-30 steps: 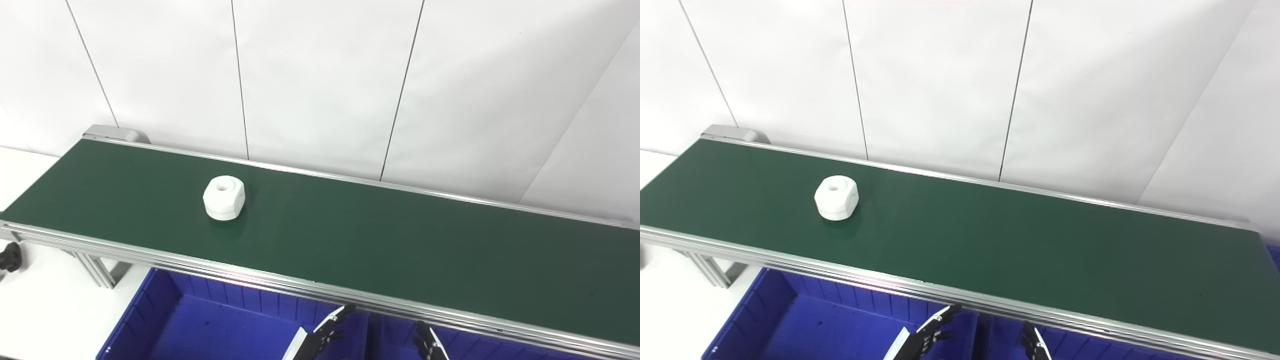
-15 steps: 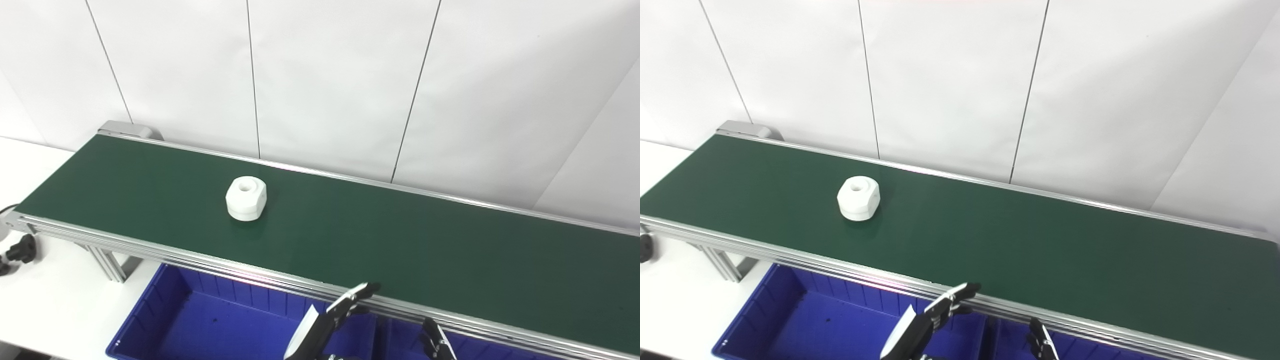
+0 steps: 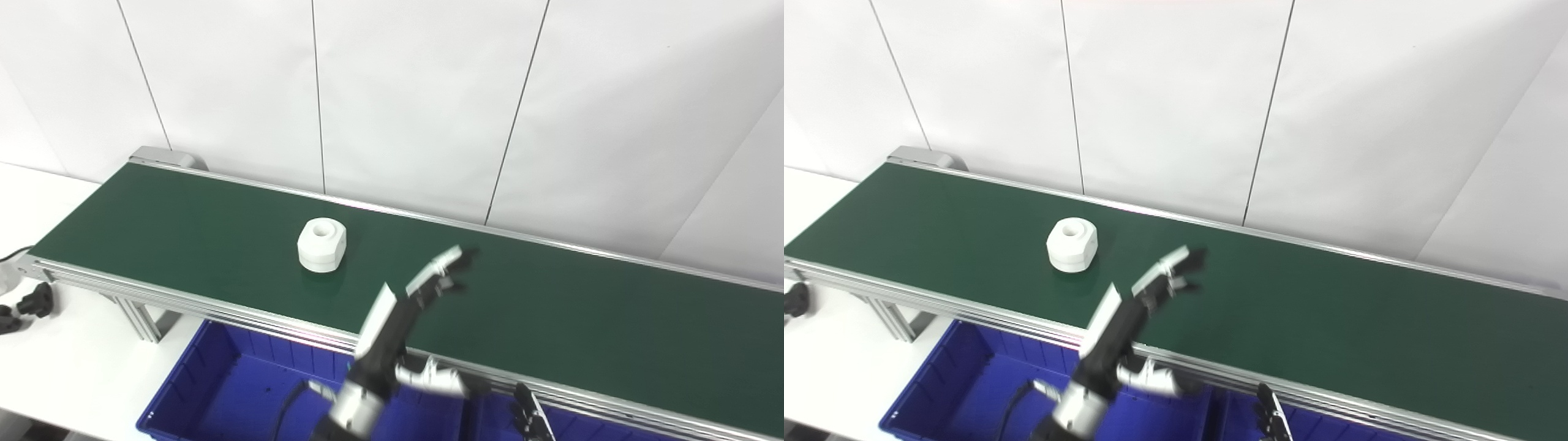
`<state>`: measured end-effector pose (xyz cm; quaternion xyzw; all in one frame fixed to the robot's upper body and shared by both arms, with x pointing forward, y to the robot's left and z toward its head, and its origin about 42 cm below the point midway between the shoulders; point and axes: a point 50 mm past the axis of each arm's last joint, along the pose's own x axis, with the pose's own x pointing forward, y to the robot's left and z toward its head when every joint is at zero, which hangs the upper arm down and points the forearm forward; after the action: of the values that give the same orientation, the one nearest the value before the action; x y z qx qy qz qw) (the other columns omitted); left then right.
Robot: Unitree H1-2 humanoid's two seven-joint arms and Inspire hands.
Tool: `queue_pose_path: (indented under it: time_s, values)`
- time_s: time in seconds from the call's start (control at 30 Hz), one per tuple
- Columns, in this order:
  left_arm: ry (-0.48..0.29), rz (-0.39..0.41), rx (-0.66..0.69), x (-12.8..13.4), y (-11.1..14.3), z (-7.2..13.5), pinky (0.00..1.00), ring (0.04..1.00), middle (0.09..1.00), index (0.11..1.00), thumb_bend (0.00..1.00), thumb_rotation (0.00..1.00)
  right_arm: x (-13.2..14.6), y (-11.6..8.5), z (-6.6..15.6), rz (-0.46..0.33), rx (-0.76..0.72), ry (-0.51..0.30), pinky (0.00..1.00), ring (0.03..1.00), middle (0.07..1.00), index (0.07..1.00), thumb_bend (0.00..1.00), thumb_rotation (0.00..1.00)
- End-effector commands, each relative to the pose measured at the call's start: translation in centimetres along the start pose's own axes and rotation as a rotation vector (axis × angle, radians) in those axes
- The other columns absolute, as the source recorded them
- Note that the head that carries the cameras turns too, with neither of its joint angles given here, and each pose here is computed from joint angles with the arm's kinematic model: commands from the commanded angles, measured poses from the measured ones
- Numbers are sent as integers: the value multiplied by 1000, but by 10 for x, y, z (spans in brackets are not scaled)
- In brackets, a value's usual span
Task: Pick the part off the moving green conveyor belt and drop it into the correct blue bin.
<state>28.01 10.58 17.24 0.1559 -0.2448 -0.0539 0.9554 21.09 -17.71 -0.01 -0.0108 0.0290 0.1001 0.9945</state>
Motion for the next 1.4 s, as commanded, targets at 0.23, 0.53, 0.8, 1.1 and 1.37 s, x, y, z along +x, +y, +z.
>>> queue_pose_path:
  time_s: [0.23,0.53,0.8,1.1,1.37]
  values:
    - [36,188,354,68,28,-38,729,873,917,915,923,314,14,5,8,16,-15,-74,948,944,977,970,826,1000]
    - [77,275,568,106,50,-62,746,897,916,911,952,292,13,10,7,13,-3,-70,928,932,962,961,832,1000]
    - [185,372,666,133,55,-84,916,966,974,925,944,220,13,13,6,20,7,-69,927,929,963,960,820,1000]
    - [280,386,677,151,56,-101,937,968,977,941,922,220,9,19,10,14,12,-83,888,917,950,954,825,1000]
    - [366,321,696,148,47,-121,871,949,951,932,943,184,7,27,13,25,31,-94,881,910,944,948,798,1000]
